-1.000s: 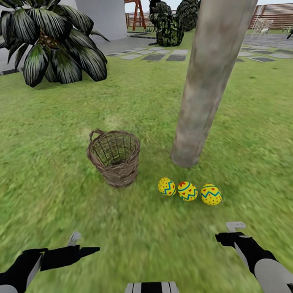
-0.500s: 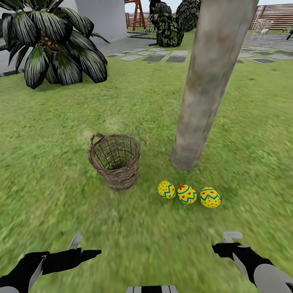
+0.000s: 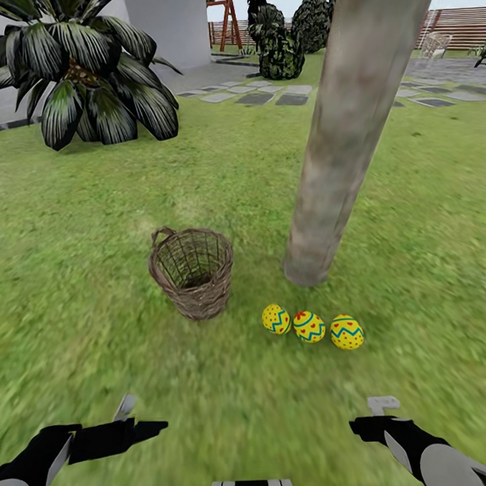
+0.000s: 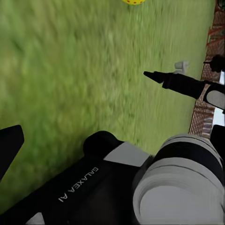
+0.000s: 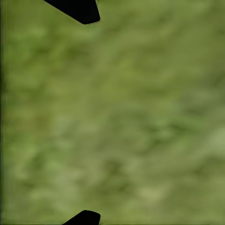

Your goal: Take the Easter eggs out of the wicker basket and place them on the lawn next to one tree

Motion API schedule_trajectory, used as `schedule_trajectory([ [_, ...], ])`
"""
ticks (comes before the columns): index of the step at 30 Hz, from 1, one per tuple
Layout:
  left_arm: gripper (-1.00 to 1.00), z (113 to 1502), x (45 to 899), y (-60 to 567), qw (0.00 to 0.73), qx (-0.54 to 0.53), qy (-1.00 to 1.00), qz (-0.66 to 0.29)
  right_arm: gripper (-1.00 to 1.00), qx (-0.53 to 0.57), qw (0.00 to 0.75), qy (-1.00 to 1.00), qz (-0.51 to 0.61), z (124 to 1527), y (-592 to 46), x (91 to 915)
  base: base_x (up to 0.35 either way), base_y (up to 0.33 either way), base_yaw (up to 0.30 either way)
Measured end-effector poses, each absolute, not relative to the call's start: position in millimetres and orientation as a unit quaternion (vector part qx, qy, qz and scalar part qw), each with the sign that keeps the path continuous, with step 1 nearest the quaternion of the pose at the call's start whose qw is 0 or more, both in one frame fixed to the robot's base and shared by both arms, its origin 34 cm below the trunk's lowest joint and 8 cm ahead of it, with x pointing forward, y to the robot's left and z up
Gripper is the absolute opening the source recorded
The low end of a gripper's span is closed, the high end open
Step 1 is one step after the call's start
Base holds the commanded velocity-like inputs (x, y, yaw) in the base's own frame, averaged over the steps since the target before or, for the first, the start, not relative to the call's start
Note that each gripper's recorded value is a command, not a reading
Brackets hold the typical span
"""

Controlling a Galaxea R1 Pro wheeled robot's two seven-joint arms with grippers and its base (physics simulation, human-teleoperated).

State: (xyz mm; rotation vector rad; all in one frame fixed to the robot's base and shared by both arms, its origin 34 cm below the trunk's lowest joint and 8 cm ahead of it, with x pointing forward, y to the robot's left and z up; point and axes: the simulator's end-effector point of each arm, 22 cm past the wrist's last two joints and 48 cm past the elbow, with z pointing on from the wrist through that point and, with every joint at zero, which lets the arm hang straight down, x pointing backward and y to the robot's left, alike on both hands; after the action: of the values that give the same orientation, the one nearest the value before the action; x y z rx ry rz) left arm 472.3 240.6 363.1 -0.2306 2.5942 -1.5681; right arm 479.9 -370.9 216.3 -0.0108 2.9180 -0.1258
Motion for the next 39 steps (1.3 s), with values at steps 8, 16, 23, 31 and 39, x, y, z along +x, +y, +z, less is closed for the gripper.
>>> schedule_trajectory([
  [8, 1.0, 379.2, 473.5, 240.4, 0.047, -0.08, 0.852, -0.516, 1.0, -0.004, 0.097, 0.994, -0.042, 228.5, -369.7, 464.4, 0.0, 0.0, 0.0],
  [16, 1.0, 376.9, 473.7, 250.4, 0.041, -0.083, 0.876, -0.473, 1.0, -0.003, 0.081, 0.996, -0.04, 240.1, -368.2, 444.3, 0.0, 0.0, 0.0],
  [23, 1.0, 369.8, 461.1, 245.5, 0.019, -0.096, 0.891, -0.443, 1.0, -0.001, 0.067, 0.997, -0.038, 250.8, -366.4, 427.5, 0.0, 0.0, 0.0],
  [31, 1.0, 369.2, 436.9, 235.4, -0.015, -0.119, 0.895, -0.43, 1.0, -0.005, 0.044, 0.998, -0.037, 262.1, -364.7, 397.4, 0.0, 0.0, 0.0],
  [39, 1.0, 374.9, 414.9, 231.7, -0.029, -0.128, 0.896, -0.424, 1.0, -0.008, 0.044, 0.998, -0.037, 277.1, -364.6, 390.5, 0.0, 0.0, 0.0],
])
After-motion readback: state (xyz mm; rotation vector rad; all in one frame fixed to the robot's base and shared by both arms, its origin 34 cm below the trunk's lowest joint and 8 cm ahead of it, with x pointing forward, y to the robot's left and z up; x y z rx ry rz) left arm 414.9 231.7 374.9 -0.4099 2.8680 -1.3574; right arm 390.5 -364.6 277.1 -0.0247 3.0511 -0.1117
